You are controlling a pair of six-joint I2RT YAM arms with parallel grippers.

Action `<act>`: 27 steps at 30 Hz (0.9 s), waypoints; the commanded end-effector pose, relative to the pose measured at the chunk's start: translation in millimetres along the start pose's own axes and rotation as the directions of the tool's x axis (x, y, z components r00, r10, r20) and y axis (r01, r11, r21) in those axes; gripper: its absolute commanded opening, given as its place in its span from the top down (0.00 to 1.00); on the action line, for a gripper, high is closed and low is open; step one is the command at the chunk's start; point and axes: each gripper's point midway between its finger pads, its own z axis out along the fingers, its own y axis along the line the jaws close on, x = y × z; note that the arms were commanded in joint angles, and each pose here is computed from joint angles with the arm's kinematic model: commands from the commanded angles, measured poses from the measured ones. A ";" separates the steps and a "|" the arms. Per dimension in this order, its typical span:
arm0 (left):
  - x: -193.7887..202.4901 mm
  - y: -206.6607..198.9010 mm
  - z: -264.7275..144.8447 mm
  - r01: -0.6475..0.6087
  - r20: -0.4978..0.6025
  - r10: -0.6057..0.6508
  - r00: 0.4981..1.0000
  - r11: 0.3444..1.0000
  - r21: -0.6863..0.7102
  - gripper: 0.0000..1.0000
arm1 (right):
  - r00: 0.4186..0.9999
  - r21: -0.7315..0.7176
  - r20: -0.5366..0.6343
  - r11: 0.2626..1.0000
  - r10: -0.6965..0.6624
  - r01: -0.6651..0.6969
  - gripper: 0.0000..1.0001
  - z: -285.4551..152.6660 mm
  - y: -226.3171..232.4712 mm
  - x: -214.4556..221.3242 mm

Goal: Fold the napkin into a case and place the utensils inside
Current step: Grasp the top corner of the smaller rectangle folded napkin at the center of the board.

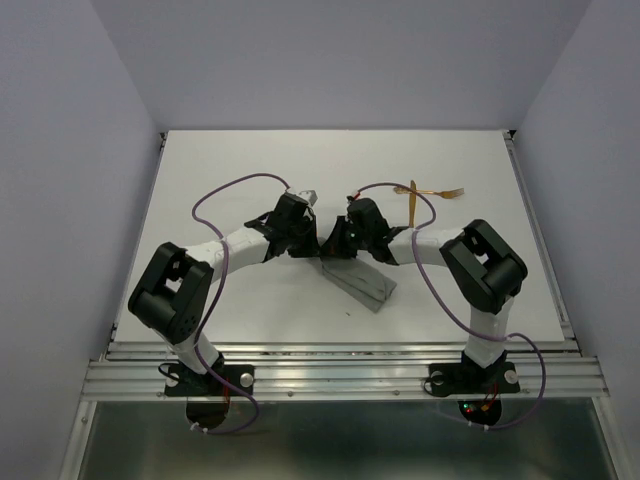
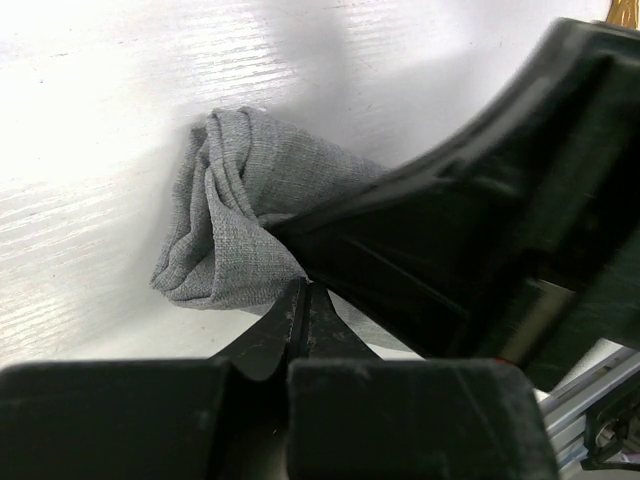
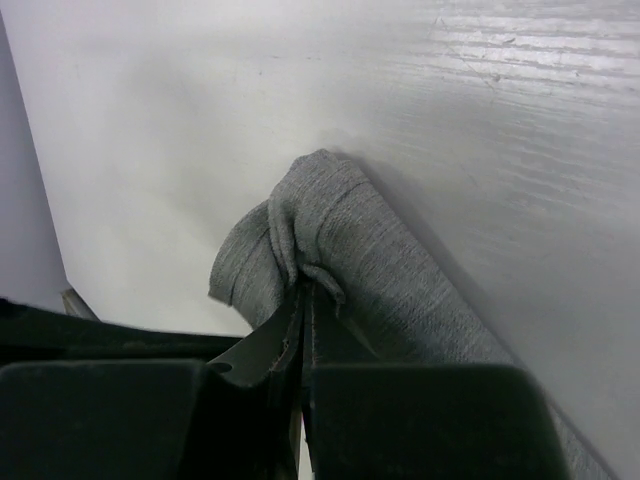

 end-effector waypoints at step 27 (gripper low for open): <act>-24.3 -14.1 -2.0 -0.053 0.059 0.050 0.997 0.997 0.052 1.00 | 0.999 -0.023 0.039 1.000 -0.018 0.019 0.99 -6.0 0.3 -15.5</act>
